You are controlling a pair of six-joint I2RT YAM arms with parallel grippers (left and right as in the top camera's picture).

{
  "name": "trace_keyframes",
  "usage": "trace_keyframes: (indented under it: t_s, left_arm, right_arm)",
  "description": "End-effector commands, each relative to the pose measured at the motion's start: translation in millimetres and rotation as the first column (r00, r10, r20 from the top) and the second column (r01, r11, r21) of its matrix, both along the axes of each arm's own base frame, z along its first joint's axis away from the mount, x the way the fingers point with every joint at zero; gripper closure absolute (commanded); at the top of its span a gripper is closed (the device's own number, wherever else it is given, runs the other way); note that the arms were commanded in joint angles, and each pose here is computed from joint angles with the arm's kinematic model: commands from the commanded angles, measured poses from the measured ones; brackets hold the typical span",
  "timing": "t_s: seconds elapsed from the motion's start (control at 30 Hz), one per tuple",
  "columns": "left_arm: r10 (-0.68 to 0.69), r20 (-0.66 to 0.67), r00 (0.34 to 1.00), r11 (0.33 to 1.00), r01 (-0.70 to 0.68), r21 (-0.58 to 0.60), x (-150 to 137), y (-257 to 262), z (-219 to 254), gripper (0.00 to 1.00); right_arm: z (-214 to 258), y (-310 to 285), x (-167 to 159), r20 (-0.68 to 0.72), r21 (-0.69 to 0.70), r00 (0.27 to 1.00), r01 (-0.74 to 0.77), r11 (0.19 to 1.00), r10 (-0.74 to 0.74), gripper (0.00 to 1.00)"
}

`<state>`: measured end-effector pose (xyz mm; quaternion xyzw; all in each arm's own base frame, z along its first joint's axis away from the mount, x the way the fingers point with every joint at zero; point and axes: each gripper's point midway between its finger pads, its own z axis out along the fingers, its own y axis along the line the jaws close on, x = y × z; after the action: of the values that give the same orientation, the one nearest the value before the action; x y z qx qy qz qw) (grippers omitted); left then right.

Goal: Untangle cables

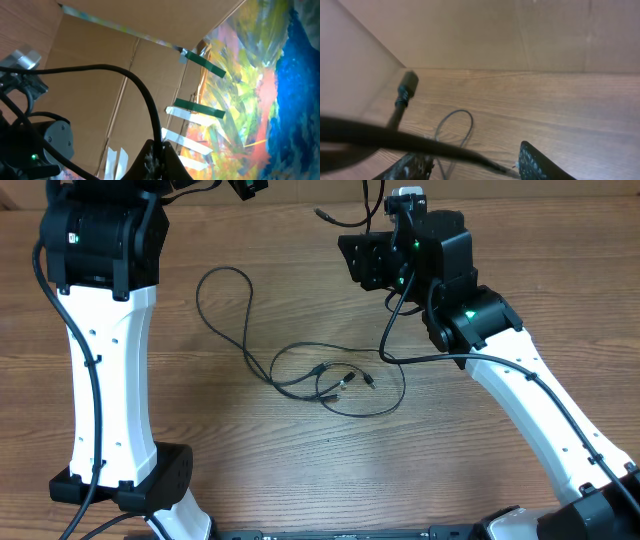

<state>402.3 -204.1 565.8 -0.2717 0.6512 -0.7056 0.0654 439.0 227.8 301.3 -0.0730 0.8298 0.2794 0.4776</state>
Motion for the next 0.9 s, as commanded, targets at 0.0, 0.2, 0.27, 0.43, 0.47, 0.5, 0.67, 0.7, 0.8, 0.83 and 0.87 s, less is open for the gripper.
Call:
trace_keyframes:
  t_s: [0.0, 0.2, 0.27, 0.43, 0.47, 0.5, 0.67, 0.7, 0.8, 0.83, 0.87]
  left_arm:
    - [-0.009, 0.02, 1.0, 1.0, 0.01, -0.015, -13.7, 3.1, 13.8, 0.96]
    - [-0.042, 0.018, 0.999, 0.999, 0.042, -0.013, -18.7, 0.6, 13.3, 0.96]
    - [-0.042, 0.018, 0.999, 0.999, 0.042, -0.014, -18.7, 0.6, 13.3, 0.96]
    - [-0.038, 0.019, 0.999, 0.999, 0.038, -0.013, -18.0, 1.2, 13.3, 0.96]
    - [-0.03, 0.022, 0.999, 0.999, 0.03, -0.012, -16.6, 2.8, 13.3, 0.96]
    - [-0.005, 0.032, 0.999, 1.0, 0.005, -0.006, -12.1, 7.6, 13.0, 0.96]
    - [0.109, 0.032, 0.994, 0.992, -0.111, 0.059, 6.6, 27.1, -4.0, 0.96]
    - [0.163, 0.034, 0.986, 0.982, -0.165, 0.096, 14.1, 34.2, -12.4, 0.96]
    - [0.362, 0.056, 0.93, 0.897, -0.365, 0.249, 38.7, 66.5, -43.8, 0.94]
    - [0.428, 0.078, 0.9, 0.846, -0.429, 0.316, 45.5, 79.6, -55.4, 0.94]
    - [0.531, 0.109, 0.84, 0.734, -0.521, 0.436, 52.7, 104.9, -76.9, 0.93]
  right_arm:
    - [13.0, 2.6, 2.8, 0.062, -0.012, 0.998, -0.01, 1.0, 0.01, 0.62]
    - [25.3, 4.3, 6.8, 0.112, 0.009, 0.994, -0.009, 1.0, 0.008, 0.64]
    - [28.7, 4.7, 7.7, 0.125, 0.015, 0.992, -0.009, 1.0, 0.007, 0.64]
    - [26.8, 4.6, 7.1, 0.117, 0.012, 0.993, -0.01, 1.0, 0.008, 0.94]
    - [25.1, 4.3, 6.6, 0.11, 0.009, 0.994, -0.01, 1.0, 0.009, 0.96]
    - [20.9, 3.9, 5.1, 0.091, 0.006, 0.996, -0.01, 1.0, 0.009, 0.96]
    - [22.7, 26.5, -18.8, 0.048, 0.068, 0.984, -0.176, 0.982, 0.173, 0.96]
    - [26.0, 30.5, -24.3, 0.032, 0.105, 0.98, -0.199, 0.974, 0.196, 0.96]
    - [39.5, 33.8, -40.2, -0.03, 0.222, 0.976, -0.203, 0.954, 0.215, 0.96]
    - [43.3, 33.4, -45.6, -0.04, 0.237, 0.974, -0.208, 0.949, 0.223, 0.96]
    - [49.7, 32.2, -56.9, -0.045, 0.243, 0.969, -0.226, 0.943, 0.244, 0.96]
